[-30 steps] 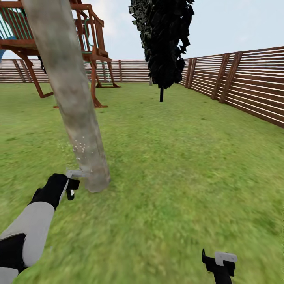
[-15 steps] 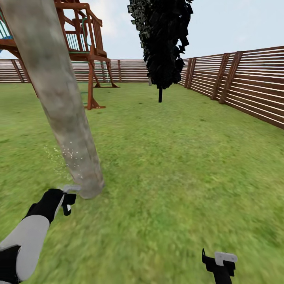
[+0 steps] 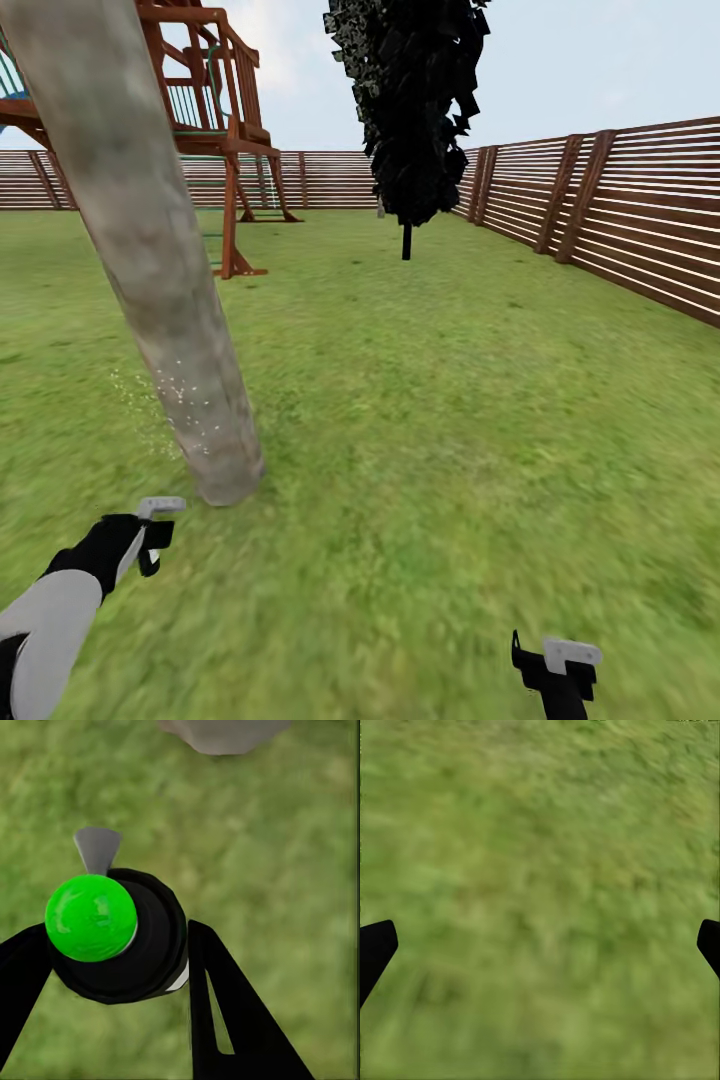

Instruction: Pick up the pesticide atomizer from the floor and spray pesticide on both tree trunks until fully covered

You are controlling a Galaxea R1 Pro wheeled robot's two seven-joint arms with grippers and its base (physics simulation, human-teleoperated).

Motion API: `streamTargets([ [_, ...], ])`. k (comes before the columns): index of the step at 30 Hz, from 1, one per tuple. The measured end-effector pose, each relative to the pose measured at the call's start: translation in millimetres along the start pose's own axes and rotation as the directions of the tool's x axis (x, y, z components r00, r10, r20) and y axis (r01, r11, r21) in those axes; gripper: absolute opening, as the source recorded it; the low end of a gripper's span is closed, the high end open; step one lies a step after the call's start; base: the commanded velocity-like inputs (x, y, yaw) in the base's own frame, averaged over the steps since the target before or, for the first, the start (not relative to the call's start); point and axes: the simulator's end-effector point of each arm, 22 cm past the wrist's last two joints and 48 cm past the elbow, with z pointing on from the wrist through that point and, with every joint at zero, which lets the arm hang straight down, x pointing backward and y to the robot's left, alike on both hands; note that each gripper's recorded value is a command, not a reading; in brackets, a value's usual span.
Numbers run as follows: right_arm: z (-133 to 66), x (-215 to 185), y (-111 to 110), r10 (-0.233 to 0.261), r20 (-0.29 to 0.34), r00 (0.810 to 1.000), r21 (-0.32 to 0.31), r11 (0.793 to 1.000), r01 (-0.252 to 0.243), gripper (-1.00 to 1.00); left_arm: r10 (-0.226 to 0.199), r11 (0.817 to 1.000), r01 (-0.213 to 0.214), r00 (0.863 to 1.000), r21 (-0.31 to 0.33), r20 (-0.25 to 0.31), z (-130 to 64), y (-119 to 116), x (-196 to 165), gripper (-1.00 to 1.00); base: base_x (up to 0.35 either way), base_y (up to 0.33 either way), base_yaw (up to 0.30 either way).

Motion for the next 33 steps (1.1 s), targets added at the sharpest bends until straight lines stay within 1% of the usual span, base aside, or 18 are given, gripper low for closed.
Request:
streamTargets([
  [1, 0.0, 0, 0, 0.000, 0.000, 1.000, 0.000, 1.000, 0.000, 1.00, -0.002, 1.000, 0.002, 1.000, 0.007, 0.001, 1.6, -4, 4, -1.00, 0.315, 0.088, 0.000],
  [2, 0.0, 0, 0, 0.000, 0.000, 1.000, 0.000, 1.000, 0.000, 1.00, -0.013, 1.000, 0.012, 0.999, 0.029, 0.036, 4.8, -15, 5, -1.00, 0.326, 0.095, 0.000],
  [3, 0.0, 0, 0, 0.000, 0.000, 1.000, 0.000, 1.000, 0.000, 1.00, -0.022, 1.000, 0.021, 0.998, 0.015, 0.060, 7.0, -16, 7, -1.00, 0.330, 0.097, 0.000],
  [4, 0.0, 0, 0, 0.000, 0.000, 1.000, 0.000, 1.000, 0.000, 1.00, -0.034, 0.999, 0.035, 0.997, -0.017, 0.066, 8.3, -10, 10, -1.00, 0.286, 0.079, 0.000],
  [5, 0.0, 0, 0, 0.000, 0.000, 1.000, 0.000, 1.000, 0.000, 1.00, -0.052, 0.997, 0.055, 0.996, -0.046, 0.068, 9.1, -6, 13, -1.00, 0.162, 0.041, 0.000],
  [7, 0.0, 0, 0, 0.000, 0.000, 1.000, 0.000, 1.000, 0.000, 1.00, -0.065, 0.996, 0.069, 0.996, -0.057, 0.069, 9.8, -8, 15, -1.00, 0.037, 0.009, 0.002],
  [10, -0.1, 0, 0, 0.000, 0.000, 1.000, 0.001, 1.000, 0.000, 1.00, -0.062, 0.995, 0.067, 0.996, -0.070, 0.062, 10.7, -7, 23, -1.00, 0.006, 0.002, 0.158],
  [11, -0.1, 0, 0, 0.000, 0.000, 1.000, 0.001, 1.000, 0.000, 1.00, -0.064, 0.996, 0.068, 0.996, -0.066, 0.060, 11.0, -11, 25, -1.00, 0.001, -0.057, 0.265],
  [14, -0.3, 0, 1, 0.001, 0.000, 1.000, 0.000, 1.000, -0.001, 1.00, -0.067, 0.997, 0.069, 0.996, -0.028, 0.056, 10.7, -42, 28, -1.00, 0.000, -0.206, 0.273],
  [16, -0.3, 0, 1, 0.001, 0.000, 1.000, -0.001, 1.000, -0.001, 1.00, -0.062, 0.998, 0.063, 0.994, 0.001, 0.085, 8.6, -71, 23, -1.00, 0.000, -0.265, 0.276],
  [17, -0.3, 0, 1, 0.001, 0.000, 1.000, -0.001, 1.000, -0.001, 1.00, -0.061, 0.998, 0.063, 0.993, -0.011, 0.097, 5.8, -90, 22, -1.00, 0.000, -0.272, 0.274],
  [18, -0.3, 0, 1, 0.001, 0.000, 1.000, -0.001, 1.000, -0.001, 1.00, -0.063, 0.998, 0.066, 0.993, -0.018, 0.100, 4.6, -96, 23, -1.00, 0.000, -0.273, 0.271],
  [22, -0.3, 0, 1, 0.000, 0.000, 1.000, -0.002, 1.000, 0.000, 1.00, -0.064, 0.997, 0.068, 0.992, -0.036, 0.107, 3.4, -96, 21, -1.00, 0.000, -0.273, 0.187],
  [26, -0.3, 0, 1, 0.001, 0.000, 1.000, -0.001, 1.000, -0.001, 1.00, -0.065, 0.997, 0.069, 0.992, -0.041, 0.109, 3.1, -94, 20, -1.00, 0.011, -0.273, 0.018],
  [33, -0.3, 0, 1, 0.001, 0.000, 1.000, 0.000, 1.000, -0.001, 1.00, -0.065, 0.997, 0.070, 0.992, -0.042, 0.110, 2.9, -94, 19, -1.00, 0.144, -0.260, 0.000],
])
